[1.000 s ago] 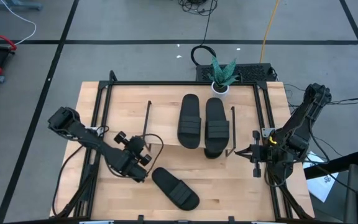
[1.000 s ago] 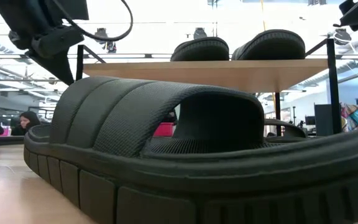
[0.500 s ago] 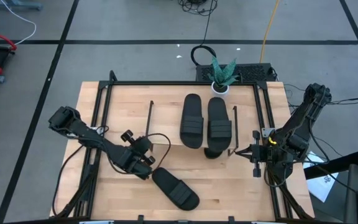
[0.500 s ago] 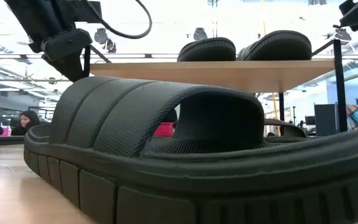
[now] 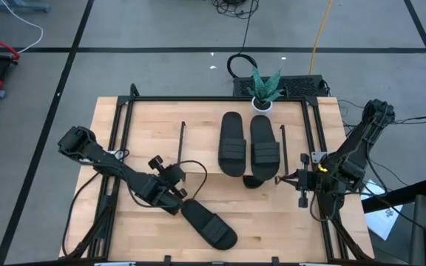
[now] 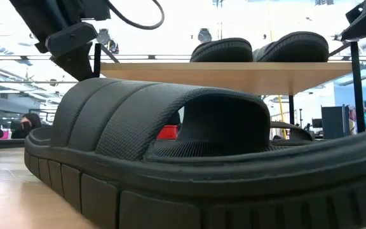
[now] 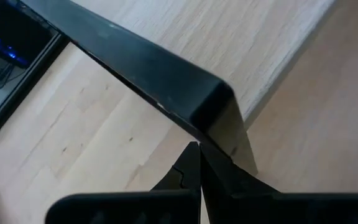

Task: Pick and place slides into the shelf
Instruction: Adjust the shelf, then put the black slipper under the shelf

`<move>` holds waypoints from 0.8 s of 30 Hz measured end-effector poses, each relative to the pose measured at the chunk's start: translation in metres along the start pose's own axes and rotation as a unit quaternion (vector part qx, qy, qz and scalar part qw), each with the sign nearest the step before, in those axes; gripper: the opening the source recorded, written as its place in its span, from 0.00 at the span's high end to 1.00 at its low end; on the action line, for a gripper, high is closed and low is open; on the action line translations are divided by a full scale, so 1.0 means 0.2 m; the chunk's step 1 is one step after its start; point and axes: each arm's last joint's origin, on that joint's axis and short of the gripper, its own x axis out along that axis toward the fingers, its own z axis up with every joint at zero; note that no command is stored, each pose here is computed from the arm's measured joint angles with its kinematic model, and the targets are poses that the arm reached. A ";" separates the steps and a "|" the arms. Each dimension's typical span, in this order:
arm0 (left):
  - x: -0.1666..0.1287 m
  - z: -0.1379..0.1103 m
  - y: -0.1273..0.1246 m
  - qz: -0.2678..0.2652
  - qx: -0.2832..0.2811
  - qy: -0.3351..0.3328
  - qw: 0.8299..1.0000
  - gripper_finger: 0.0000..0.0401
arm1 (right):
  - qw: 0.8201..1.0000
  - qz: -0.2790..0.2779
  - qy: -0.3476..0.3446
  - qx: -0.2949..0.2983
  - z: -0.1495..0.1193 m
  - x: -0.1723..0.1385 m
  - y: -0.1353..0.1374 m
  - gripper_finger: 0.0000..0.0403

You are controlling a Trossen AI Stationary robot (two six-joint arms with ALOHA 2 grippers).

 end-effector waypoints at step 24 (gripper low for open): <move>-0.12 -0.16 0.01 0.002 0.044 0.069 0.997 1.00 | 0.987 0.090 -0.085 -0.106 0.13 0.03 0.14 1.00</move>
